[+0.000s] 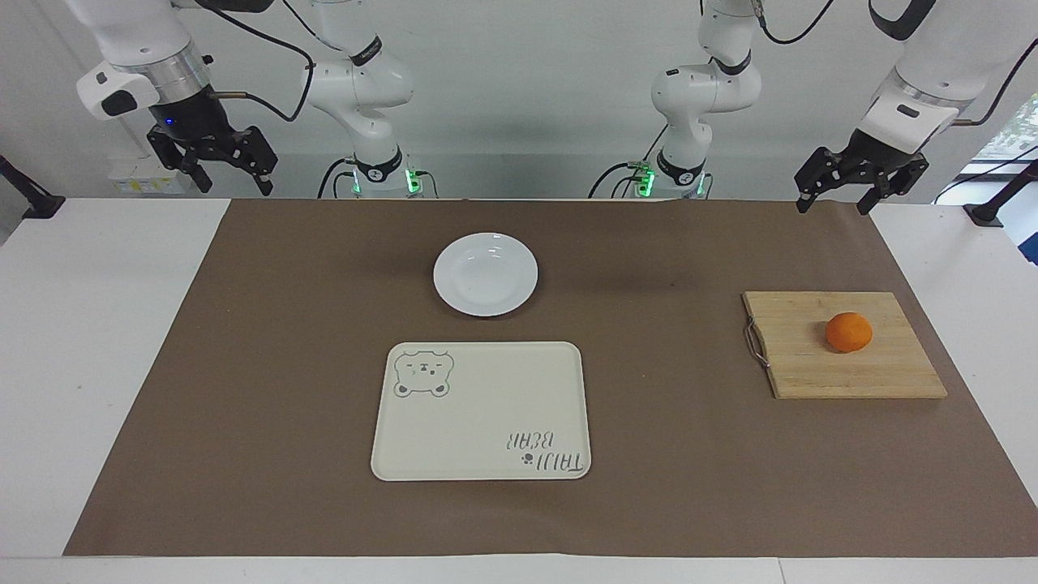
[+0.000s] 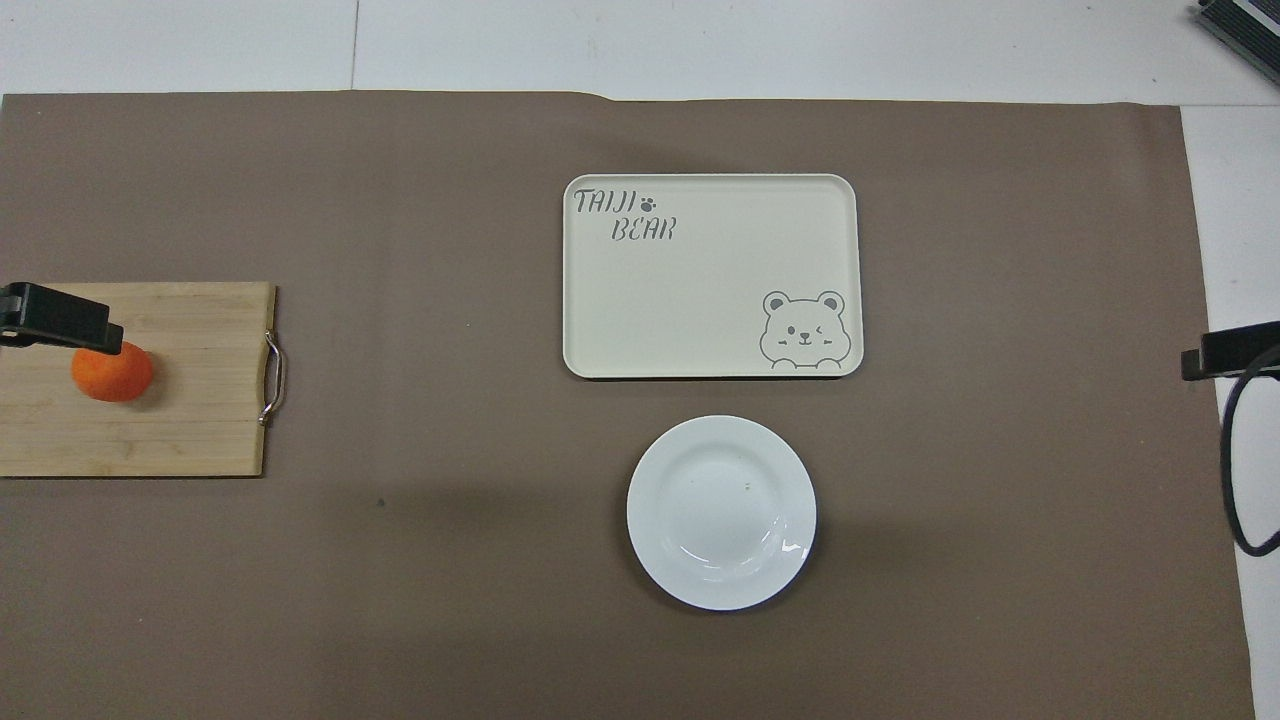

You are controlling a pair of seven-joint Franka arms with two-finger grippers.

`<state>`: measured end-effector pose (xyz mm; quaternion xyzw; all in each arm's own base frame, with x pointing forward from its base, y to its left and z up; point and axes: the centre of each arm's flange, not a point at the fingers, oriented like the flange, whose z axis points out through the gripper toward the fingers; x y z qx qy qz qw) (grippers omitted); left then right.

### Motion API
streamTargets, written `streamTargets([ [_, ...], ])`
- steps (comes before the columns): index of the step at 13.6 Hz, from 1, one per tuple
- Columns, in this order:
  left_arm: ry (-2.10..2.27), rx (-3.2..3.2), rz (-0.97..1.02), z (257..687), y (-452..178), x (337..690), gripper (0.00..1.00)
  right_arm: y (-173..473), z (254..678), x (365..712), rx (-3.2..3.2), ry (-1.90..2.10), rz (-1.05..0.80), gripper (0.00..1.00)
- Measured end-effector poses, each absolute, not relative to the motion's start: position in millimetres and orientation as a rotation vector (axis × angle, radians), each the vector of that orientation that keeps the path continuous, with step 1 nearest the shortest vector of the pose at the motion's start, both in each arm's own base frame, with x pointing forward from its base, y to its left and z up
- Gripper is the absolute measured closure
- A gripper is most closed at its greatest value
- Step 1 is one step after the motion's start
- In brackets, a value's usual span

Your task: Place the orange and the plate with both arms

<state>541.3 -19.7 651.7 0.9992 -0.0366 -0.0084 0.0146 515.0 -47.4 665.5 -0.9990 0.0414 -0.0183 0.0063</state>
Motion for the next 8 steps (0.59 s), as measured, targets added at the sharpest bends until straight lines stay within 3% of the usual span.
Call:
streamTargets([
  [8,-0.114,3.11,-0.029,651.8,-19.8,540.9,0.0,-36.6,678.4,513.4,-3.13,0.098,-0.081,0.0],
])
